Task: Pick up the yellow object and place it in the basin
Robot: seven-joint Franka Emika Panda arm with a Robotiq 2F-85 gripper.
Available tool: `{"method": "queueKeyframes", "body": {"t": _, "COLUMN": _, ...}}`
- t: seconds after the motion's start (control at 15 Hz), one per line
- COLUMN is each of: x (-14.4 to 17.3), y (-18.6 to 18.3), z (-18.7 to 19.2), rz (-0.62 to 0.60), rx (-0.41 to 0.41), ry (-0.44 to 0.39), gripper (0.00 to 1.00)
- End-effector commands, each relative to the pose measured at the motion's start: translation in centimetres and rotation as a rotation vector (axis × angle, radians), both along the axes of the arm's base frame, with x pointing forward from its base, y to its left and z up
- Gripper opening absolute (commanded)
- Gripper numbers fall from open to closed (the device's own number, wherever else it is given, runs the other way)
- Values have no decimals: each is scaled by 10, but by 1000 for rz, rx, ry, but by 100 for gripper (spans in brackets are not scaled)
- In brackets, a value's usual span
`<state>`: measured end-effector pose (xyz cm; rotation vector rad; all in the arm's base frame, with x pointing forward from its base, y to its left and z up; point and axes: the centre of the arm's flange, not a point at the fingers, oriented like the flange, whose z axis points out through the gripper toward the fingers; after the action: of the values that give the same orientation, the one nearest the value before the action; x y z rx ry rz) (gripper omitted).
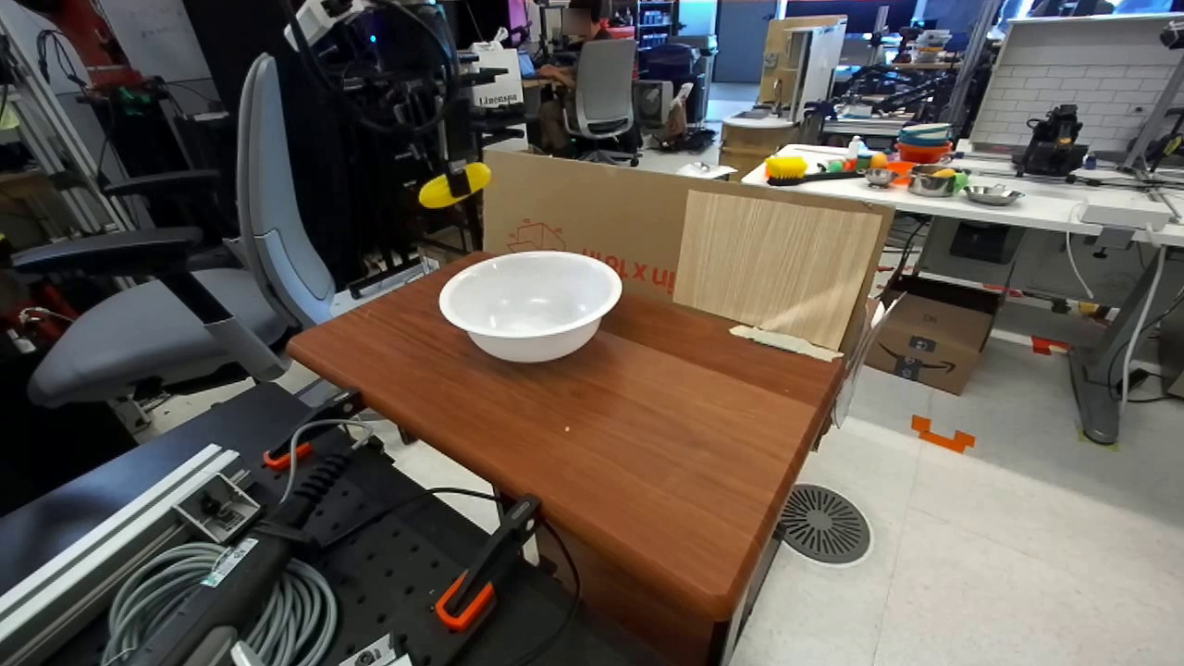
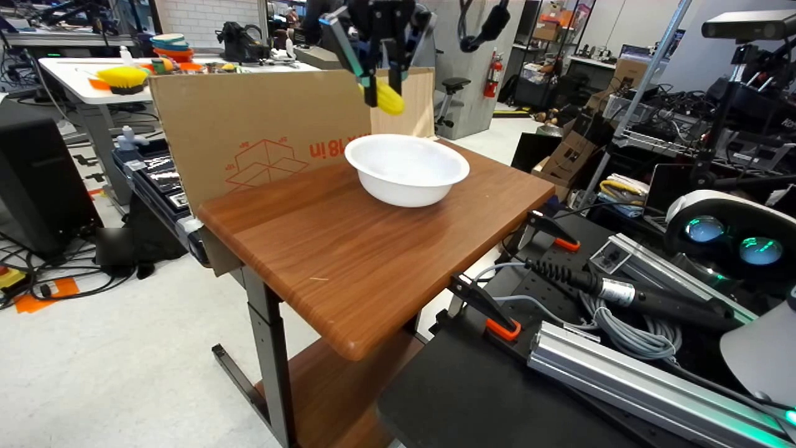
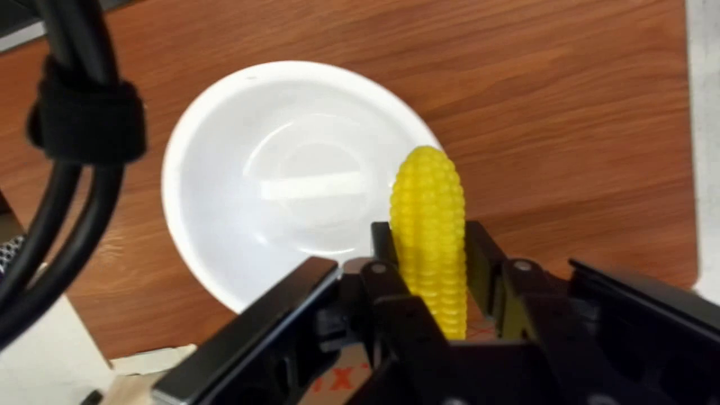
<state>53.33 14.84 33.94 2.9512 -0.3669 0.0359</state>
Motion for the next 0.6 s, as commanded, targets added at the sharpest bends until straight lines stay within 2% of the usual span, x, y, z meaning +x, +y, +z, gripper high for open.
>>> {"method": "queueKeyframes", "body": {"t": 0.0, "x": 7, "y": -73, "z": -7, "rz": -147, "rx": -8, "ry": -20, "gripper": 9}}
{"method": "queueKeyframes", "body": {"t": 0.2, "x": 25, "y": -100, "z": -25, "rz": -195, "rx": -3, "ry": -10, "gripper": 9}}
{"method": "queueKeyframes", "body": {"t": 0.53, "x": 40, "y": -74, "z": -60, "rz": -143, "rx": 16, "ry": 24, "gripper": 9}}
